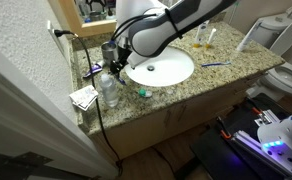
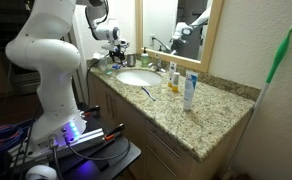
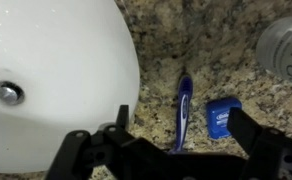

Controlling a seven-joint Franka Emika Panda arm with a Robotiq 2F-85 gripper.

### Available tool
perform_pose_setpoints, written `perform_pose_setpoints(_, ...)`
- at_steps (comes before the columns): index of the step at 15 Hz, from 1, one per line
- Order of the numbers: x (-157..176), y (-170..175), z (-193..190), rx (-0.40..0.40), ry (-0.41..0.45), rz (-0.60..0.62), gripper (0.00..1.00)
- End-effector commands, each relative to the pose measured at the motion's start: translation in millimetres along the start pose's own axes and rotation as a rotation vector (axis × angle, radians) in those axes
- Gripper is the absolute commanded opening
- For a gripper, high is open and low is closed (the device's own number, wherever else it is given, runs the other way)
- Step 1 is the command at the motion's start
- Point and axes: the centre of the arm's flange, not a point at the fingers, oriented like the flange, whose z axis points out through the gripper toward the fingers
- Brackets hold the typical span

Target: Open the faucet, place the toothbrush underneath the running faucet then set it down on the right side of the counter, pick up the shaving stick and place it under the running water then set it down on the left side of the counter, close the faucet

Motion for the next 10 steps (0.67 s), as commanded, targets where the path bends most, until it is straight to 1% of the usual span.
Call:
perform_pose_setpoints(1, 24.0, -7.3, 32.2, 0.008, 0.009, 0.059, 1.0)
perform_pose_setpoints(4, 27.5, -11.9, 42.5, -0.015, 0.016, 0.085, 1.0)
perform_pose_setpoints(5, 28.7, -14.5, 44.4, -0.026, 0.02, 0.093, 0.75)
perform_pose_setpoints(6, 30.2, -18.0, 44.3, -0.028, 0.026, 0.097, 0.74)
perform_pose_setpoints(8, 32.3, -22.8, 46.1, -0.045, 0.033, 0.11, 0.58)
perform_pose_setpoints(9, 33.4, -24.6, 46.4, -0.049, 0.036, 0.116, 0.53)
perform_pose_setpoints(10, 34.0, -25.6, 47.4, -0.052, 0.038, 0.121, 0.44)
